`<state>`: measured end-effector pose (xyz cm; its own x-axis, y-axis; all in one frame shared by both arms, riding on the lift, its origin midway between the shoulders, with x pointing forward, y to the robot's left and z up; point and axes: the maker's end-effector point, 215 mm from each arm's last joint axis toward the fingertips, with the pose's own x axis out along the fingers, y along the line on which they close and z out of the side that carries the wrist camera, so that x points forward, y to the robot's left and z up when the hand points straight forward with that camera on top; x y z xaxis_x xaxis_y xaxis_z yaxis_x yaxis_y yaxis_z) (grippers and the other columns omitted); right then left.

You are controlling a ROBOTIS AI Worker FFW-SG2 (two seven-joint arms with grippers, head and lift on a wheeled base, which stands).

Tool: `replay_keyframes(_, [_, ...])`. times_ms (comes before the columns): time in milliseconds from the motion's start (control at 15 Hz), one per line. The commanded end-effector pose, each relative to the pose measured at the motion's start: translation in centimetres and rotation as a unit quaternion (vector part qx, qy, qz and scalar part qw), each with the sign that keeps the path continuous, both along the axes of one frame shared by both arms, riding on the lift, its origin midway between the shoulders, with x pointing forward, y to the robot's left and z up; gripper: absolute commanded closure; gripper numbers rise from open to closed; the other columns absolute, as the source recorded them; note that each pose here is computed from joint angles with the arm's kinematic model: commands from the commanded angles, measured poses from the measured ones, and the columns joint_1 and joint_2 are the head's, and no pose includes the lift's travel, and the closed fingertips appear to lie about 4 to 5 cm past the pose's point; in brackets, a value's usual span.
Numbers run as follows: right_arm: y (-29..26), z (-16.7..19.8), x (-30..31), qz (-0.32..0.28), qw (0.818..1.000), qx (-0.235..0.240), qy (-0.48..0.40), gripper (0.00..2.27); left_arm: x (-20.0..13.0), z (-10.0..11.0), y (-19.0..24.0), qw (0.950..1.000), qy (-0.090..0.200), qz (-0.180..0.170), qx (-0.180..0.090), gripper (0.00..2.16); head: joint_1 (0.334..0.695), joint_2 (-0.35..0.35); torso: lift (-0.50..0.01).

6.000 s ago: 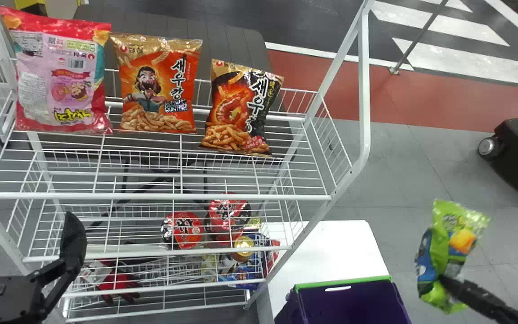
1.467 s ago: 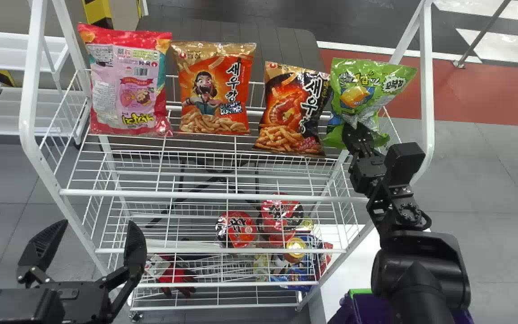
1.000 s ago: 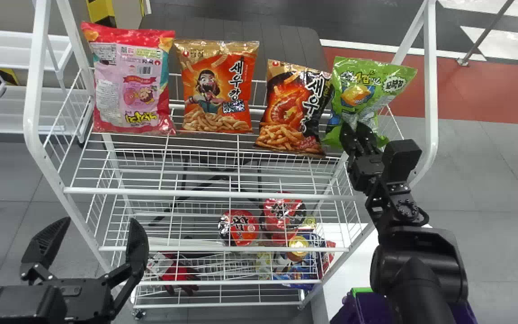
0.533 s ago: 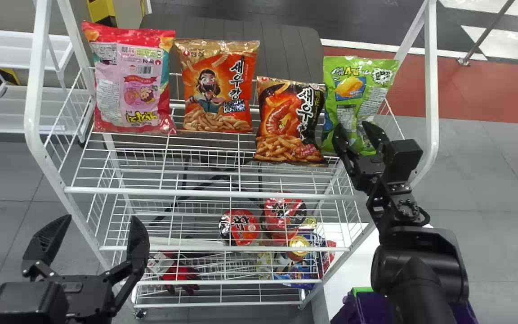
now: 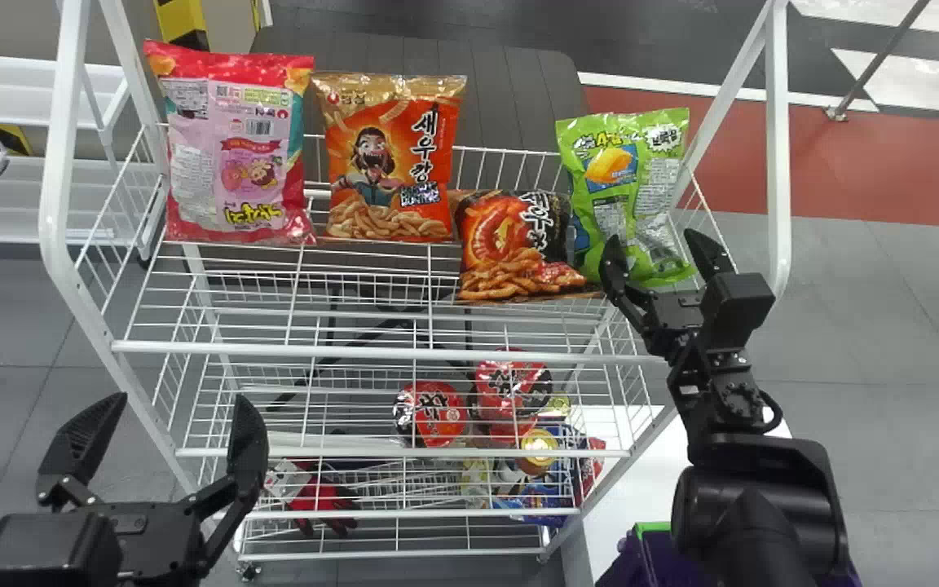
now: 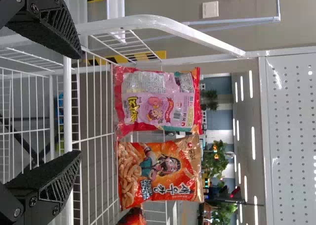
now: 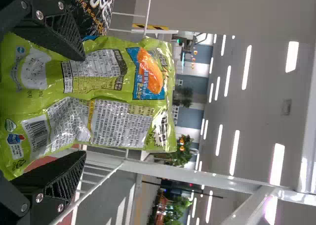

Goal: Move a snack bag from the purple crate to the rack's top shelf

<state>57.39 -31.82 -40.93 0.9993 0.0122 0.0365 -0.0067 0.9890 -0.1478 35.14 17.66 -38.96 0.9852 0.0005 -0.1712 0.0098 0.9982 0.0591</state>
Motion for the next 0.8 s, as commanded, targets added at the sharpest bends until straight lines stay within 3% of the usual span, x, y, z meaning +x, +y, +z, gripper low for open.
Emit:
replay_keyframes(0, [0.0, 1.1, -1.2, 0.001, 1.000, -0.003, -0.027, 0.16, 0.0, 0.0, -0.2, 1.0000, 0.001, -0.002, 0.001, 0.14, 0.695, -0.169, 0.001])
replay_keyframes(400, [0.6, 3.7, -2.8, 0.006, 0.998, -0.007, -0.060, 0.17, -0.3, 0.3, -0.2, 1.0000, -0.004, 0.001, 0.002, 0.14, 0.695, -0.179, 0.001])
replay_keyframes(733, [2.5, 7.4, -6.1, 0.024, 0.995, 0.006, -0.097, 0.16, -0.3, 1.9, 0.0, 0.9996, -0.029, 0.007, -0.001, 0.14, 0.695, -0.163, 0.001])
